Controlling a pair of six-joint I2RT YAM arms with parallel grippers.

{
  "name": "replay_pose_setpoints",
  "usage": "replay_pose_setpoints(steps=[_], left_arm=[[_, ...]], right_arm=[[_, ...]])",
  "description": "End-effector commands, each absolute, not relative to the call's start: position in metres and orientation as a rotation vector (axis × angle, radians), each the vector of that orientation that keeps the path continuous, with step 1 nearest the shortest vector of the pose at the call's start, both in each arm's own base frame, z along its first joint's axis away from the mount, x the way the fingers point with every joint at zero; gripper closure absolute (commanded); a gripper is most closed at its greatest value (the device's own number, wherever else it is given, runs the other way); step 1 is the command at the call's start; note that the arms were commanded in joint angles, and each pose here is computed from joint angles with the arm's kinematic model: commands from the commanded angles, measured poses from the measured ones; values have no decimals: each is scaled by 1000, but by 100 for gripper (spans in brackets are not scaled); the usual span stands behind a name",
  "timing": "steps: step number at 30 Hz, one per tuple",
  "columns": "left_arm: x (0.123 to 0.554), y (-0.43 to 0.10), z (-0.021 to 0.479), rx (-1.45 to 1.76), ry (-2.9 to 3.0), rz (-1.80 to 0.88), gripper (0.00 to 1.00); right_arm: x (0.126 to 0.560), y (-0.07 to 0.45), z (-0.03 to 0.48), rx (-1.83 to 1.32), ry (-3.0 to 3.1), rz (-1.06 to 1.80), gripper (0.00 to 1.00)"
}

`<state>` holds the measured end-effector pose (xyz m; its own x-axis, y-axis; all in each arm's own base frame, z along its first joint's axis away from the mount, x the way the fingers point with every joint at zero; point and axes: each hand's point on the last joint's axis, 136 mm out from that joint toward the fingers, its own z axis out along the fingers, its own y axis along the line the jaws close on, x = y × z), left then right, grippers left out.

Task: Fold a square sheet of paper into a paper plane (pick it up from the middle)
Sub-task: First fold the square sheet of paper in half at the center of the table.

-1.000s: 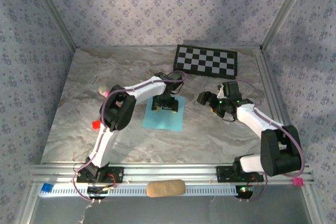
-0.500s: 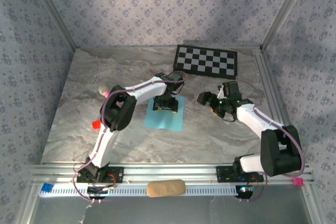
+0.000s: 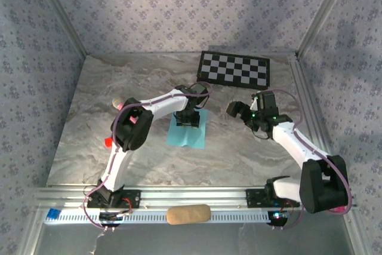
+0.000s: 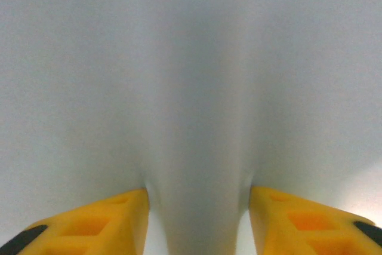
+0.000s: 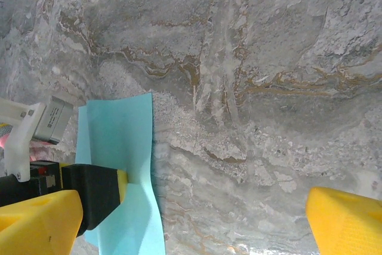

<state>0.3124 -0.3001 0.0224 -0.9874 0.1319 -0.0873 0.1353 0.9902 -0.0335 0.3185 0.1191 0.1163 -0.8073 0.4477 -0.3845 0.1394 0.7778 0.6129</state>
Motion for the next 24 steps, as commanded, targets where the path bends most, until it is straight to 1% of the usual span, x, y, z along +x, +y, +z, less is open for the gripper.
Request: replay_pose_setpoints(steps=[1,4,7,14,17,21,24], left_arm=[[313,-303,29,211,3015,-80,59],[315,-302,35,201,2995,-90,65],[320,-297,44,164,2951,-72,65],[328,-303,79,123,2840,-197,67],[329,-309,97,121,2801,-281,67],[330,-322,116,110,2772,-457,67],[332,-331,128,88,2751,-580,67]], right_arm=[[314,109,116,454,2434,732,2],[314,102,122,468,2403,702,2],[314,94,125,490,2379,672,2],[313,79,134,543,2301,656,1],[311,64,133,644,2260,646,2],[312,63,136,682,2192,736,3],[311,60,132,734,2195,741,4]])
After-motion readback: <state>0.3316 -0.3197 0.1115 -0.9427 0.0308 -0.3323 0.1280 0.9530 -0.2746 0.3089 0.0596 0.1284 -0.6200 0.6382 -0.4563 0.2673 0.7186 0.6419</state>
